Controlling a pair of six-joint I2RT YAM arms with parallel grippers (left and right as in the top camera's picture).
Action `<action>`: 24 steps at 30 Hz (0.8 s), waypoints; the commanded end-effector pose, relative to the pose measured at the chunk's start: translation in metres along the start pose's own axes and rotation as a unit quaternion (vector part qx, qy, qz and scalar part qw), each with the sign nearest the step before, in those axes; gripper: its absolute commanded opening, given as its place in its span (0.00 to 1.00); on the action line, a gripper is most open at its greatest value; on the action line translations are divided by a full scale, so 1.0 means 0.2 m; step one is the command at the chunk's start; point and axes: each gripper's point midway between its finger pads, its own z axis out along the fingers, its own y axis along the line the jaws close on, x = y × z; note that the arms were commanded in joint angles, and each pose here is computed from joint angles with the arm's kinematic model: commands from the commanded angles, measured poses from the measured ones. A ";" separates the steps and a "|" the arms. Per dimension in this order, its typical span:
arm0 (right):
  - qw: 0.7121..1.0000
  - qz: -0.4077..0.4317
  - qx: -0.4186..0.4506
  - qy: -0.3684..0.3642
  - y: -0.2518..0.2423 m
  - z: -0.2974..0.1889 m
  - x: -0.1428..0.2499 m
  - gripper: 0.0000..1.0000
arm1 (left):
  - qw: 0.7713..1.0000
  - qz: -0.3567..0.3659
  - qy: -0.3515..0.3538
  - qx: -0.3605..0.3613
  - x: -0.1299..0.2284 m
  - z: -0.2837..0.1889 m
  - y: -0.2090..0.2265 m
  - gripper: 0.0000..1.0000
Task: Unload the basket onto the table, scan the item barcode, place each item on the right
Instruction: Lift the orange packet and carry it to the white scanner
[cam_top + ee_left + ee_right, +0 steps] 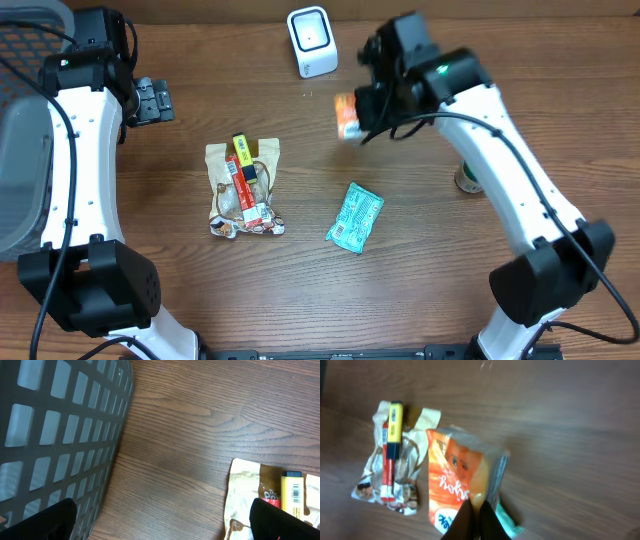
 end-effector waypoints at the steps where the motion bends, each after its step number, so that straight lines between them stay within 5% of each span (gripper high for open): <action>1: 0.992 -0.063 0.067 -0.082 -0.06 -0.30 -0.17 0.03 | 1.000 0.006 -0.011 -0.002 -0.03 -0.02 0.01 1.00; 9: 0.964 -0.144 0.146 -0.171 -0.12 -0.48 -0.40 0.03 | 1.000 0.006 -0.011 -0.002 -0.03 -0.02 0.01 0.99; 12: 0.934 -0.242 0.167 -0.202 -0.10 -0.47 -0.53 0.03 | 1.000 0.006 -0.011 -0.002 -0.03 -0.02 0.01 1.00; 16: 0.898 -0.276 0.234 -0.250 -0.16 -0.46 -0.74 0.04 | 1.000 0.006 -0.011 -0.002 -0.03 -0.02 0.01 1.00; 24: 0.844 -0.372 0.282 -0.265 -0.20 -0.10 -0.98 0.04 | 1.000 0.006 -0.011 -0.002 -0.03 -0.02 0.01 0.99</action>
